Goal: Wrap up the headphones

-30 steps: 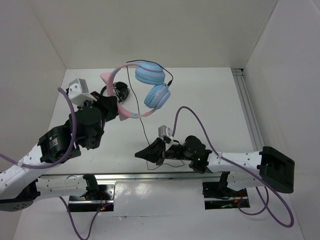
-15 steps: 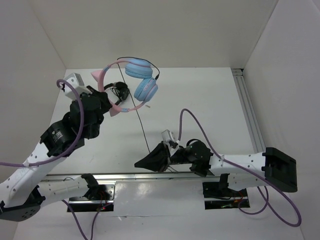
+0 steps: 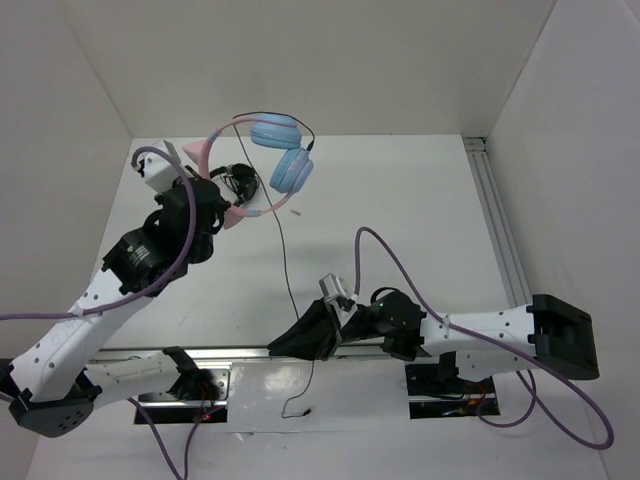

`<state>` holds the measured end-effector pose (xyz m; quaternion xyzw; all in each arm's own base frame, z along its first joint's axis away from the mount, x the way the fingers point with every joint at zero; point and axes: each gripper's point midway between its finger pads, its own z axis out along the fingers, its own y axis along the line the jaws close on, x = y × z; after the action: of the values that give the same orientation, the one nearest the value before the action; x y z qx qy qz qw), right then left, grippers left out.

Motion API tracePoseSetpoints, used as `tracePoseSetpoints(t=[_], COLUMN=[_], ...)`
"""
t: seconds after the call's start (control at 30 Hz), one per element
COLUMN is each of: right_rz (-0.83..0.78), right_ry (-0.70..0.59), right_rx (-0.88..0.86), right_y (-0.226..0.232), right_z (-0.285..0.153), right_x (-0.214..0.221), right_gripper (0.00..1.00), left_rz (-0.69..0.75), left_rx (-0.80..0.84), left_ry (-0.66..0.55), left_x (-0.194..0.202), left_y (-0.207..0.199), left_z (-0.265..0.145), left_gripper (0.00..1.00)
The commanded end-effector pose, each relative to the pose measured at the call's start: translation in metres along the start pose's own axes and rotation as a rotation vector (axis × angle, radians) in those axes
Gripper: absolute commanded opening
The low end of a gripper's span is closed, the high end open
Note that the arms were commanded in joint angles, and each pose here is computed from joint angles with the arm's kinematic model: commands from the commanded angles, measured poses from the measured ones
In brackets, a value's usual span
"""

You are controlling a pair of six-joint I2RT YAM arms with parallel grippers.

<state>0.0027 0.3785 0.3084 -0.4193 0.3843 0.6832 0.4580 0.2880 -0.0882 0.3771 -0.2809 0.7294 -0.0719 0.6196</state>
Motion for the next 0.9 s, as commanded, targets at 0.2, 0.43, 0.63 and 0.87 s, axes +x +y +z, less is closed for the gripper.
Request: tracePoseSetpoints(t=[0.2,0.43,0.63,0.87], right_rz=[-0.036,-0.037,-0.027,-0.047], right_ry=[-0.024,-0.025,0.003,0.055], right_rx=[0.006,0.017,0.014,0.057], right_y=[0.012,0.015,0.02,0.026], right_z=[0.008,0.008,0.009,0.014], right_x=[-0.02,-0.022,-0.017,-0.006], right_gripper=[0.23,0.25,0.26,0.26], left_rz=[-0.122,-0.101,-0.1,-0.11], left_rx=[-0.032,-0.066,-0.091,-0.119], left_ry=[-0.088,-0.08,-0.081,-0.052], left_x=[-0.02,-0.02,-0.019,-0.015], left_y=[-0.005,0.0,0.009,0.024], left_z=[0.019,0.04,0.048,0.063], left_gripper=[0.0,0.0,0.0,0.0])
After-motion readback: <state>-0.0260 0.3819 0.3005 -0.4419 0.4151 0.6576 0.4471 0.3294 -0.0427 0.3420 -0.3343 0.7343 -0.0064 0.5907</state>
